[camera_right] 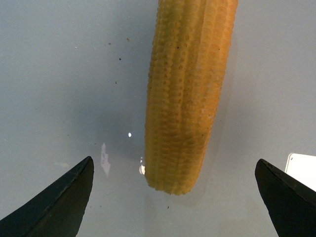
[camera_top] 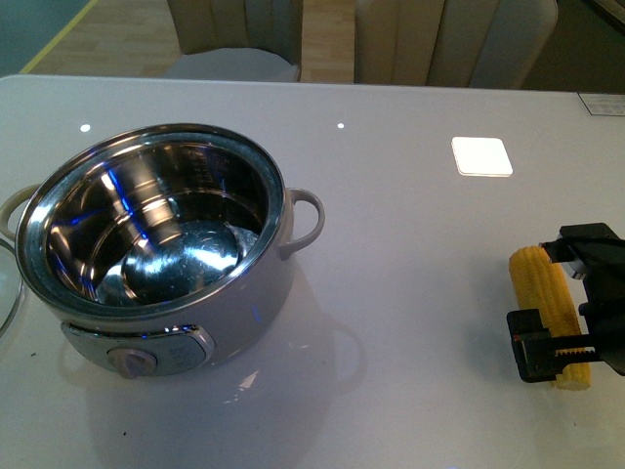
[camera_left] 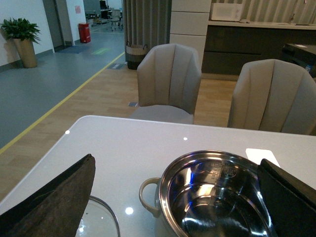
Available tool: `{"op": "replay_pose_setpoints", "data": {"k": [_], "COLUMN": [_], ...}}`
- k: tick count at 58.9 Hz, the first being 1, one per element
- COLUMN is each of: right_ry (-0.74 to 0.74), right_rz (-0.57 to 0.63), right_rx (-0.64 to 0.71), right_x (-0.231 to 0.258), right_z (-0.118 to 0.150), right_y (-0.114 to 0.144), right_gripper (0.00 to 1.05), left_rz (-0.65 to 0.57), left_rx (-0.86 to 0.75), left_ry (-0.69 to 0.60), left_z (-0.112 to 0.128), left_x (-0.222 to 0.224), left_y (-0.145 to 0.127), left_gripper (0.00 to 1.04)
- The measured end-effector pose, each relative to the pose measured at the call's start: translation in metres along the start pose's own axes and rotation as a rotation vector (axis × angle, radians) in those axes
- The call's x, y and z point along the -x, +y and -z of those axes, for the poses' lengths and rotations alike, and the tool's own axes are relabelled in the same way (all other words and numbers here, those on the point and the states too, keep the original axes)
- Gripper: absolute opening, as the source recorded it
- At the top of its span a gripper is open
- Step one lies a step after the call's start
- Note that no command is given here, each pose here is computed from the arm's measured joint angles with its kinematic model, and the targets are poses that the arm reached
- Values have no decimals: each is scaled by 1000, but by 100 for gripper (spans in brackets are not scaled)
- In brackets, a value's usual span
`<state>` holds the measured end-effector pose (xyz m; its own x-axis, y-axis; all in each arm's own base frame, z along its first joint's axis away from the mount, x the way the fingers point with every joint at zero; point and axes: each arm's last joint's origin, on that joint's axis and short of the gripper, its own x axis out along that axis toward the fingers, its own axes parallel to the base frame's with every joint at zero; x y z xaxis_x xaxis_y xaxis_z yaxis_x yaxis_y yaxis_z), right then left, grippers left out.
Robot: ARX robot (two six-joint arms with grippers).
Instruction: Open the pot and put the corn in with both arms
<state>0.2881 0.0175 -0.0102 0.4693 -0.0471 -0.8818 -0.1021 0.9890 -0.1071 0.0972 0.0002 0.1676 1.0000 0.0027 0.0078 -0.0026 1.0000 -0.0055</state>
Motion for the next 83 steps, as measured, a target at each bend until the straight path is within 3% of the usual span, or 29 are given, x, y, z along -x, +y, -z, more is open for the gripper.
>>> {"op": "replay_pose_setpoints", "data": {"k": [17,33,45,61,83], "right_ry": [10,25,43,15,-227], "right_rz": [-18,-41,-77,-182,-405], "right_rx": [-8,-1,-12,-2,19], "right_x": [-15,-15,-8,22,112], "right_z": [-4,-5,-2,-3,-36], "right_y": [2,10,14,29,53], "right_gripper": [94,53,31,23,21], "left_rz": [0,0,0,0,0], "left_rx": [0,0,0,0,0], "left_ry": [0,0,0,0,0], "left_z": [0,0,0,0,0], "left_x": [0,0,0,0,0], "left_y": [0,0,0,0,0], "left_gripper": [98,98,98,98,98]}}
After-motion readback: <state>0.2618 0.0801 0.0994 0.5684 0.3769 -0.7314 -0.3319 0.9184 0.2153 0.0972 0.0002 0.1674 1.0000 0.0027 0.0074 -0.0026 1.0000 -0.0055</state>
